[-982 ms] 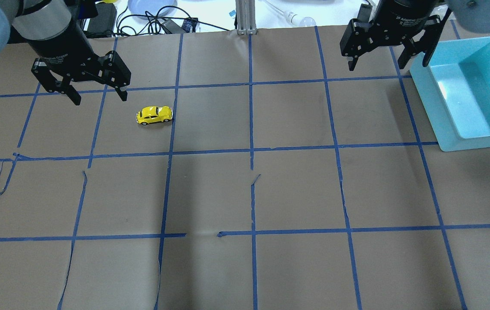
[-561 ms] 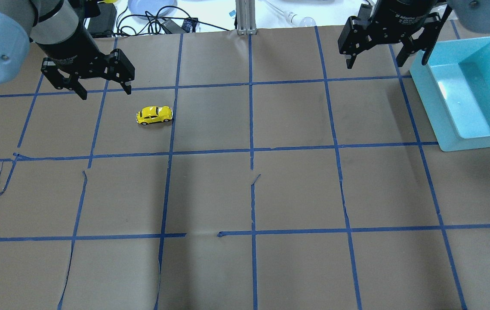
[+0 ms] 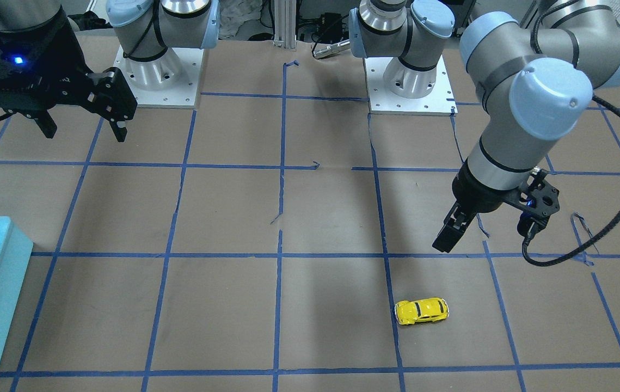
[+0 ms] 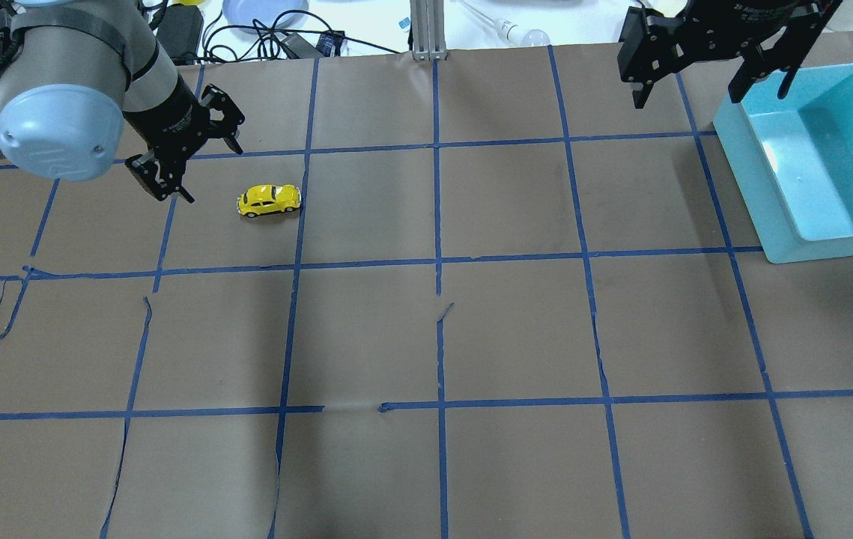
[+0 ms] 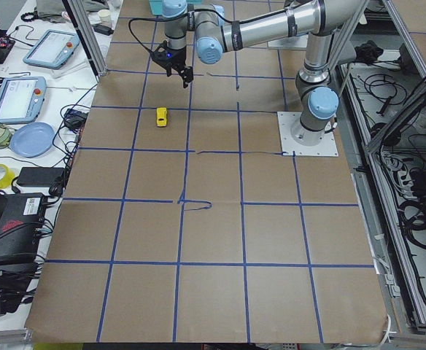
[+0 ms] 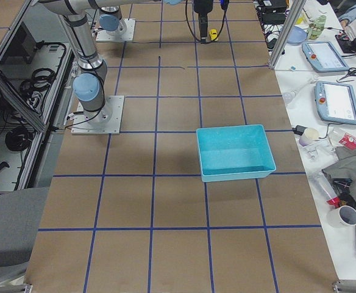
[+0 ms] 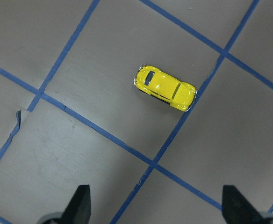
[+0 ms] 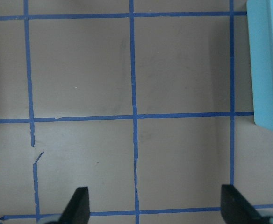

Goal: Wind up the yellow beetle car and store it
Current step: 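Lower the left gripper over the yellow beetle car and close on it, then drag the held yellow car along the table with the left gripper, then release the car and raise the left gripper away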

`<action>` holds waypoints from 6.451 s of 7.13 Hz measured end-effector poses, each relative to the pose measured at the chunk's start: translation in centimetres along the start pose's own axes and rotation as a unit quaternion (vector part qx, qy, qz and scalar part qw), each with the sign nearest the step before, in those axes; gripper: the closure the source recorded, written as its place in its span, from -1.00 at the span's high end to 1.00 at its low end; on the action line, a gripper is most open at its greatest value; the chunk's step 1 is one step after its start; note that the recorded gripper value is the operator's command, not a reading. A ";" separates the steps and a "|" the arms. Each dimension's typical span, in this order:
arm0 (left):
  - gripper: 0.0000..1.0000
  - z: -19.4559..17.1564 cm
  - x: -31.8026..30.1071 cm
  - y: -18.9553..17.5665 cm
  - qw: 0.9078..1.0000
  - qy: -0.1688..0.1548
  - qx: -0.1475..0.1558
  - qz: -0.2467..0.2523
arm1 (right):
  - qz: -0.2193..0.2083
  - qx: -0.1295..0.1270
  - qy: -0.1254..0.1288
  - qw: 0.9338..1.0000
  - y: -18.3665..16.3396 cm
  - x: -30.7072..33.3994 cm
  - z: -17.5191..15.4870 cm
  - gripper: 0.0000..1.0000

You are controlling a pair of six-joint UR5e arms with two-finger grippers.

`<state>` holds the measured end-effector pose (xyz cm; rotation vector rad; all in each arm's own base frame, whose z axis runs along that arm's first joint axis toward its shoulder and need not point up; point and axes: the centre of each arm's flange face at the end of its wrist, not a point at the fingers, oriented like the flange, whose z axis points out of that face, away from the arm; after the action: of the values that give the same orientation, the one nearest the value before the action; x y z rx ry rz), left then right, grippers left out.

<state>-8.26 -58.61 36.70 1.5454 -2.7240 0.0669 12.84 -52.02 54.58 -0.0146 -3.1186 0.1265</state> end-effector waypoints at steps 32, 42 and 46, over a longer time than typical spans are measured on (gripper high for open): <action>-1.00 17.8 7.3 -3.7 0.975 0.015 -0.068 -0.210 | 0.022 -0.028 -0.007 0.999 -1.8 -0.9 3.8 1.00; -1.00 18.4 1.0 -14.7 0.978 -0.010 -0.005 -0.209 | 0.023 -0.025 -0.007 0.999 -1.8 -0.8 3.6 1.00; 0.56 18.5 -2.8 -19.9 0.984 -0.011 -0.005 -0.180 | 0.022 -0.025 -0.006 0.999 -1.9 -0.9 3.7 1.00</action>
<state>10.52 -67.16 18.74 2.0158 -2.4051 0.0323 13.62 -54.25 51.04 -0.0845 -3.1335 0.0495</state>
